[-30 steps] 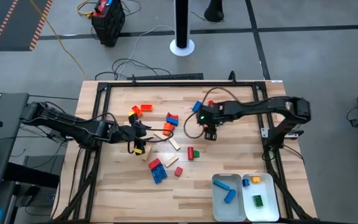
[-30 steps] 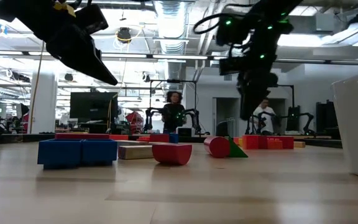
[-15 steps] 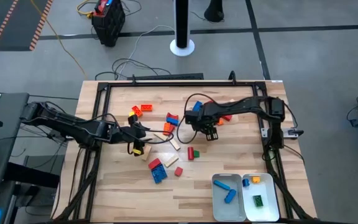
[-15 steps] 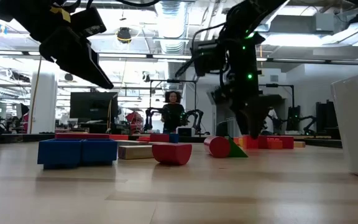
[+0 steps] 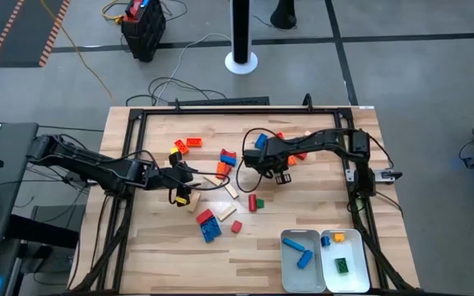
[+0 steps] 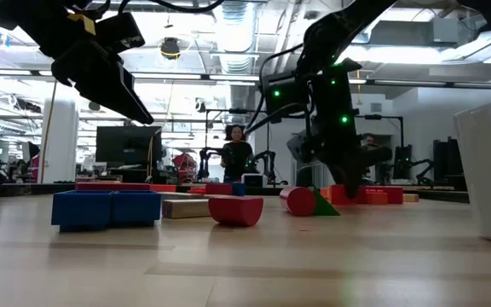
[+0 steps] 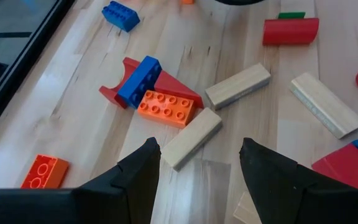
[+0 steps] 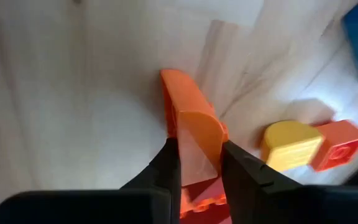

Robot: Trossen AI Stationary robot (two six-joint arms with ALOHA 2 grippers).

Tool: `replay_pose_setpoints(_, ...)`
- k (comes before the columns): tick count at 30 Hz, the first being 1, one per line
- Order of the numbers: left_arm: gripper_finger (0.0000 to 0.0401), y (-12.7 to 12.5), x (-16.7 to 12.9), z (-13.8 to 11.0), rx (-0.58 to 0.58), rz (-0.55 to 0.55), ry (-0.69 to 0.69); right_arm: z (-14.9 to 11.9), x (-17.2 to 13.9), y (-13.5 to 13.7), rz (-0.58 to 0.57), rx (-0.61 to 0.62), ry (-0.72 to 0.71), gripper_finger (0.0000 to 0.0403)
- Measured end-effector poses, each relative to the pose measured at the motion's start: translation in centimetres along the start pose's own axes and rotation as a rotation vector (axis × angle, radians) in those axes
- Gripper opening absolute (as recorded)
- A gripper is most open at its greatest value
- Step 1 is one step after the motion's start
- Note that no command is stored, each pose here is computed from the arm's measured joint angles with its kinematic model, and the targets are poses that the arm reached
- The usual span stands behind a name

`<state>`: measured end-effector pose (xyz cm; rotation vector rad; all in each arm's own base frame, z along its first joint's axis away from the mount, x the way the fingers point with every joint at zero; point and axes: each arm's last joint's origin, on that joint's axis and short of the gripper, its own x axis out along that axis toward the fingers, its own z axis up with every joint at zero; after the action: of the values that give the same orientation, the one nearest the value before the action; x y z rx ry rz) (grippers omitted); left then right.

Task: Sort blocks by size
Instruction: Put the small orange game piece into the white bin

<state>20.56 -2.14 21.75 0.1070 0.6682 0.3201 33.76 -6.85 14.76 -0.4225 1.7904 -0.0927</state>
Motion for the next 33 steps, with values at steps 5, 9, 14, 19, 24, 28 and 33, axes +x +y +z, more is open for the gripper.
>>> replay_pose_setpoints(5,0.0212,0.0,0.0,0.0,0.000,0.000,0.000,-0.5,-1.3,0.5,0.021,0.059,-0.023,0.0106)
replay_pose_setpoints(9,0.0212,0.0,0.0,0.0,0.000,0.000,-0.001,-1.8,-4.5,1.8,0.003,0.114,-0.067,0.0106)
replay_pose_setpoints(14,0.0212,0.0,0.0,0.0,-0.011,0.000,-0.001,-4.0,-9.6,5.4,0.035,0.221,-0.198,0.0106)
replay_pose_setpoints(19,0.0212,-0.1,0.0,0.0,-0.023,-0.010,-0.002,-6.5,-13.7,10.7,0.066,0.277,-0.355,0.0106)
replay_pose_setpoints(24,0.0212,-0.2,0.0,0.3,-0.040,-0.025,-0.031,-9.2,-15.8,15.6,0.141,0.389,-0.427,0.0113)
replay_pose_setpoints(28,0.0212,-0.3,0.0,0.6,-0.046,-0.055,-0.059,-11.1,-16.6,19.3,0.204,0.478,-0.418,0.0115)
replay_pose_setpoints(33,0.0212,-0.3,-0.1,1.0,-0.040,-0.060,-0.089,-13.1,-16.8,23.2,0.255,0.577,-0.361,0.0116)
